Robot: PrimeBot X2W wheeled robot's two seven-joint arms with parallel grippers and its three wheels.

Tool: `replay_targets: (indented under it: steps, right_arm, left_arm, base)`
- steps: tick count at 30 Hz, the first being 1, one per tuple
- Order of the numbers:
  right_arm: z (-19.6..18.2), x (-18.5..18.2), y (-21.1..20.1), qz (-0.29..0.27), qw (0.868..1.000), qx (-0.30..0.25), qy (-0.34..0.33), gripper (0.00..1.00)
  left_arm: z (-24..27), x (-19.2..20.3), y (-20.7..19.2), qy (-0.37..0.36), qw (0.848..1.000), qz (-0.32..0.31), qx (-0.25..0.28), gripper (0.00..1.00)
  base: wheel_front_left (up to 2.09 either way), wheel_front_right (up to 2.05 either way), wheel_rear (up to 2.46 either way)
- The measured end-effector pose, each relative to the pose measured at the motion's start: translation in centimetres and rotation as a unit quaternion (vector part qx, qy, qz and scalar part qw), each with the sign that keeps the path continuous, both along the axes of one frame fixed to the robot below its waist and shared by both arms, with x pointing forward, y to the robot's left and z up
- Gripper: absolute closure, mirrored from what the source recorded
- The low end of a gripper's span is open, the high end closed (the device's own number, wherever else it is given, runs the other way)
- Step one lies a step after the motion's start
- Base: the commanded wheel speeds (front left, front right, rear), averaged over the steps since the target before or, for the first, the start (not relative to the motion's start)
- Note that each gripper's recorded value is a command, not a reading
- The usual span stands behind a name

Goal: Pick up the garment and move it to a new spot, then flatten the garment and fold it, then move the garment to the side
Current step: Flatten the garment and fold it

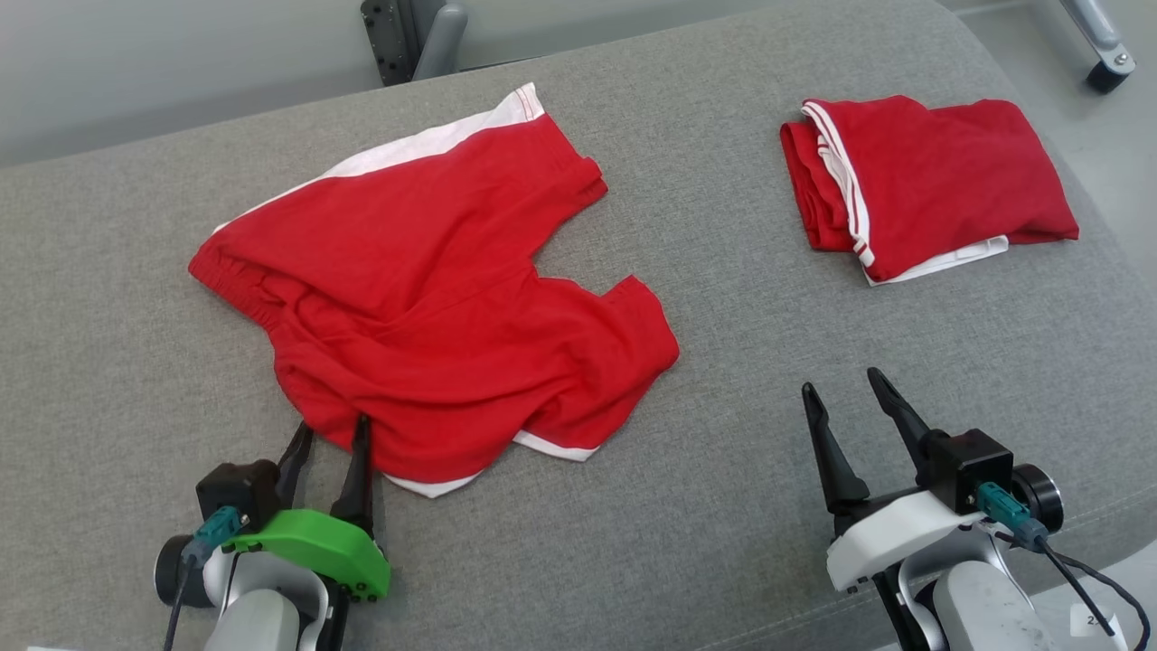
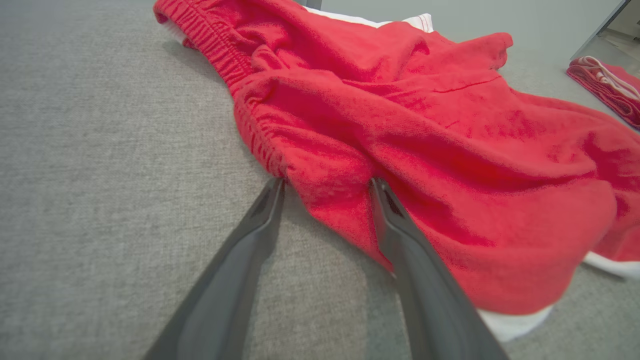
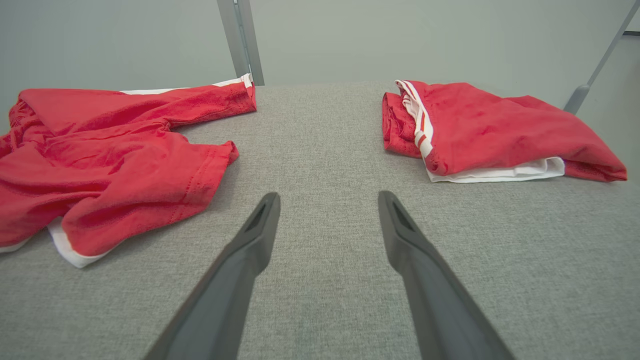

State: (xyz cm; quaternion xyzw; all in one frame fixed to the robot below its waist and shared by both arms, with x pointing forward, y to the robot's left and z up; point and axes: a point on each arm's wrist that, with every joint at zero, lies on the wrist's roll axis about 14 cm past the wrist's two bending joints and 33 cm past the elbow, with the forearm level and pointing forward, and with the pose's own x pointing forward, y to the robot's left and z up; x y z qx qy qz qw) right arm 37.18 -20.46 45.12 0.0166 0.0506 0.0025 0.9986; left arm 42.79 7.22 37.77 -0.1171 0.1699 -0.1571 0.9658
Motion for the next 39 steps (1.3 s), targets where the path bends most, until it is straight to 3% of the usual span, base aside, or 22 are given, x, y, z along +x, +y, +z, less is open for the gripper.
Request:
replay_targets:
  steps: [1, 2, 3, 11, 17, 28, 39]
  right_arm:
    - [0.0, 0.0, 0.0, 0.000, 1.000, 0.002, 0.000, 0.00]
    - [-0.1, 0.0, 0.0, 0.000, 1.000, 0.002, 0.001, 0.00]
    - [-0.1, 0.0, 0.0, 0.000, 1.000, 0.002, 0.001, 0.00]
    - [-0.1, 0.4, 1.1, 0.012, 1.000, 0.015, -0.001, 0.00]
    - [-0.7, 0.4, 2.7, 0.032, 0.999, 0.028, 0.008, 0.00]
    - [-0.4, 1.3, 7.1, 0.092, 0.995, 0.046, 0.002, 0.00]
    - [-0.7, 1.4, 5.5, 0.069, 0.997, 0.040, 0.008, 0.00]
  left_arm:
    - [0.3, 0.2, -0.1, -0.004, 1.000, -0.001, -0.002, 0.24]
    - [0.7, 0.4, -0.3, -0.012, 1.000, -0.004, -0.003, 0.68]
    - [1.2, 0.6, -0.4, -0.021, 1.000, -0.005, -0.006, 1.00]
    - [4.3, 1.1, 0.2, -0.071, 0.997, 0.002, -0.014, 1.00]
    - [5.1, -0.9, 1.7, -0.080, 0.996, 0.024, -0.016, 1.00]
    - [5.3, -4.1, 7.1, -0.083, 0.992, 0.097, 0.013, 1.00]
    - [3.4, 0.6, 6.6, -0.059, 0.992, 0.089, 0.068, 1.00]
  base:
    - [0.00, 0.00, 0.00]
    - [0.00, 0.00, 0.00]
    - [0.00, 0.00, 0.00]
    - [0.00, 0.00, 0.00]
    - [0.00, 0.00, 0.00]
    - [0.00, 0.00, 0.00]
    - [0.00, 0.00, 0.00]
